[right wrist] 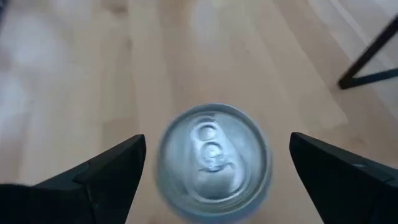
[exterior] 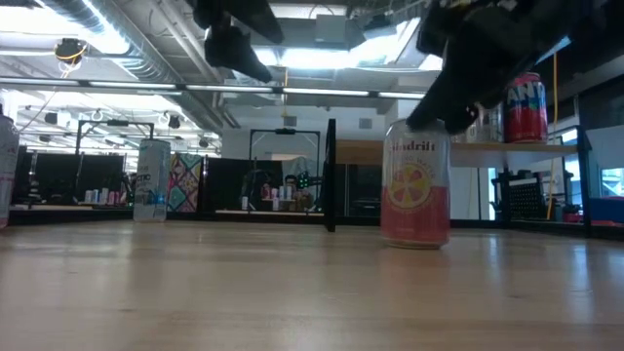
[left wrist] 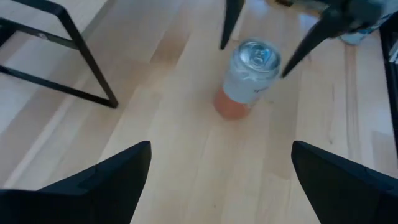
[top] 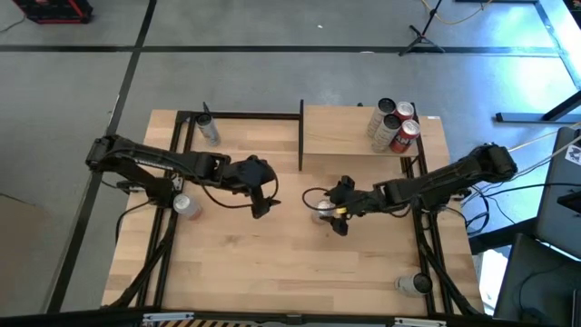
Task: Place canned beverage on shelf
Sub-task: Put the right orange soda can on the shelf
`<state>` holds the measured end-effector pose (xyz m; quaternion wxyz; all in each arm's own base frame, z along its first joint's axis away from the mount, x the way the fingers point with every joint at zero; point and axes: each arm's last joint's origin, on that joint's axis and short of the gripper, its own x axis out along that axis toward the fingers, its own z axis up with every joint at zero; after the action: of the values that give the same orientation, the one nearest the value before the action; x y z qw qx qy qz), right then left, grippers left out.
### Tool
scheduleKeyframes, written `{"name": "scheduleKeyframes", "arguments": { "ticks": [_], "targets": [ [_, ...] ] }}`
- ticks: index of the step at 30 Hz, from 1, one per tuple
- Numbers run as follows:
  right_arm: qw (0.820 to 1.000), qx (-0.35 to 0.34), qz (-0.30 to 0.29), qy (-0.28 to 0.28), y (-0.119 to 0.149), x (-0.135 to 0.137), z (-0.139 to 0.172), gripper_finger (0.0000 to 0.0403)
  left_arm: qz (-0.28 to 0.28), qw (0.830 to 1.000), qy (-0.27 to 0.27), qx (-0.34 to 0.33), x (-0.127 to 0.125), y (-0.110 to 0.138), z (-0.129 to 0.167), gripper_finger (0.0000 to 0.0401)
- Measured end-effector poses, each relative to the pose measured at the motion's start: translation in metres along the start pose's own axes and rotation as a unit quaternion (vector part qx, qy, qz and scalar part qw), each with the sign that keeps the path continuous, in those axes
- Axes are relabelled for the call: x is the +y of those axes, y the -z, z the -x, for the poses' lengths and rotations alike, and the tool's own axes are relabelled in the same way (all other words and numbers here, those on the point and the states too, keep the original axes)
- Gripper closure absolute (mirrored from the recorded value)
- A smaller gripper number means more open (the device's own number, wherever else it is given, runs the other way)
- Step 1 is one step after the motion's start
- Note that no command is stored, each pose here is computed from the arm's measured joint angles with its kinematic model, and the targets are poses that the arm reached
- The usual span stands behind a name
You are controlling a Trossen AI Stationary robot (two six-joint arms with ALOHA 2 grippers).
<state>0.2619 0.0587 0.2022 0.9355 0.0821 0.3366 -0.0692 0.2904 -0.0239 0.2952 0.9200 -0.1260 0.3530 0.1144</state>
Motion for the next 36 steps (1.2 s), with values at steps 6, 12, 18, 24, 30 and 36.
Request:
{"name": "scheduleKeyframes", "arguments": {
  "ticks": [6,12,18,24,30,36],
  "targets": [
    [1.0,0.02,0.003,0.012,0.008,0.001,-0.016,0.0019,-0.003,1.0,0.001,-0.004,-0.001,0.0,0.0,0.0024],
    [1.0,0.017,0.006,0.0,0.004,0.004,-0.018,0.0084,-0.004,1.0,-0.002,-0.005,-0.001,0.0,0.0,0.0024],
    [0.999,0.033,0.035,0.01,-0.005,0.006,-0.014,0.0132,-0.003,1.0,-0.007,-0.007,0.0,-0.001,0.0,0.0024],
    [0.994,0.055,0.085,0.028,-0.03,0.006,0.006,0.0132,0.002,1.0,-0.003,-0.008,0.003,-0.003,-0.001,0.0024],
    [0.996,0.039,0.083,0.008,-0.068,-0.005,0.043,0.0132,0.001,1.0,-0.003,-0.009,0.003,-0.003,-0.001,0.0024],
    [0.996,-0.005,0.09,0.003,-0.107,-0.022,0.097,0.0132,-0.001,1.0,-0.002,-0.009,0.003,-0.003,-0.001,0.0024]
  ]
}}
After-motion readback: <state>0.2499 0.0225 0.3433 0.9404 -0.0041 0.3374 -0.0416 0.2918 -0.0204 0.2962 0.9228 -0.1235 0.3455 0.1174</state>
